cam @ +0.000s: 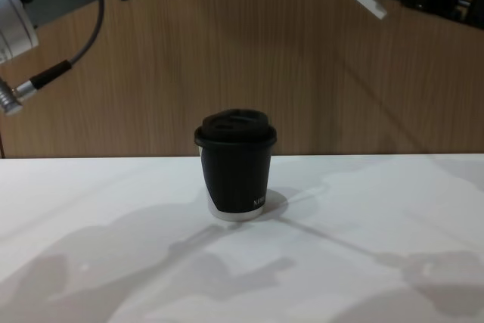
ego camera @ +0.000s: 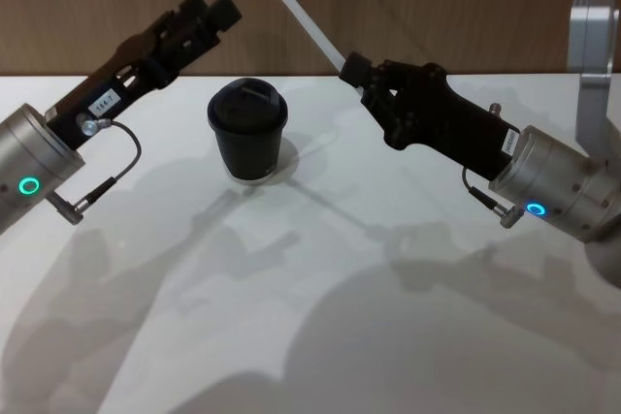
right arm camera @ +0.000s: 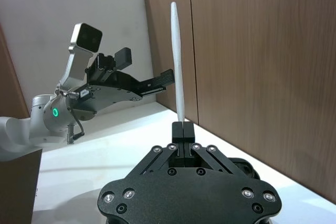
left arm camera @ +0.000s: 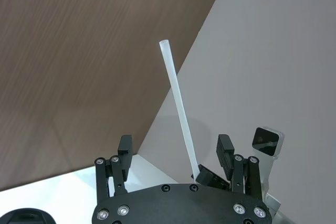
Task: Pick up the straw with one hand, pass it to the other hand, and insert it into the cup.
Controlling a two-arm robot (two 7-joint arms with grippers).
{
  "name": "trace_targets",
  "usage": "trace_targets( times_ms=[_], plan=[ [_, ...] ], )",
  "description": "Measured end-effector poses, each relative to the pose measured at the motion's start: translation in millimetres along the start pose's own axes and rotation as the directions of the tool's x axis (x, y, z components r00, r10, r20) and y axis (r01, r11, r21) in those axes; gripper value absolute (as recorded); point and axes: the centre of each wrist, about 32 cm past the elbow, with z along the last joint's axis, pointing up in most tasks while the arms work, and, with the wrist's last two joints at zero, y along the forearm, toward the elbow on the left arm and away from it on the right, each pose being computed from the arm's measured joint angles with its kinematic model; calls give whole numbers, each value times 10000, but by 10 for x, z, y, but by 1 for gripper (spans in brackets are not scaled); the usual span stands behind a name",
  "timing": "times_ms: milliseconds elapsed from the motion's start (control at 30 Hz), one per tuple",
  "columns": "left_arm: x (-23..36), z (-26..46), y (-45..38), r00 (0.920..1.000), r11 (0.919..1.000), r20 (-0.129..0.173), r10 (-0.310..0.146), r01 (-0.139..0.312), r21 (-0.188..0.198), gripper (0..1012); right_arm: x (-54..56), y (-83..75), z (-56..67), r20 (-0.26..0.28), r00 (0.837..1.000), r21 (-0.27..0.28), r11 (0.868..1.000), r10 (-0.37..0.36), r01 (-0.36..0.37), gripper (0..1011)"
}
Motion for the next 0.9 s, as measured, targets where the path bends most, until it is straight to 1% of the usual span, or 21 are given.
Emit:
trace_targets(
  times_ms=[167, 200, 267, 467, 867, 900],
  plan=[
    [29, -22, -45, 9996, 9999, -212, -159, 160, 53, 1003, 0, 0, 0, 0, 10000, 1, 10000, -1, 1, 2],
    [29, -22, -45, 9996, 9999, -212, -159, 160, 53, 1003, 0, 0, 0, 0, 10000, 0, 10000, -1, 1, 2],
    [45, -39, -71, 9993, 9997, -311, -213, 216, 83, 1003, 0, 0, 0, 0, 10000, 0, 10000, -2, 2, 2],
    [71, -68, -120, 9984, 9995, -470, -300, 305, 102, 1003, 0, 0, 0, 0, 10000, 0, 10000, -2, 2, 2],
    [124, -118, -223, 9957, 9987, -777, -510, 512, 9, 1003, 0, 0, 0, 1, 10000, -1, 10000, -2, 2, 2],
    [128, -119, -241, 9952, 9985, -808, -556, 556, -20, 1003, 0, 0, 0, 1, 10000, 0, 10000, -2, 2, 2]
  ],
)
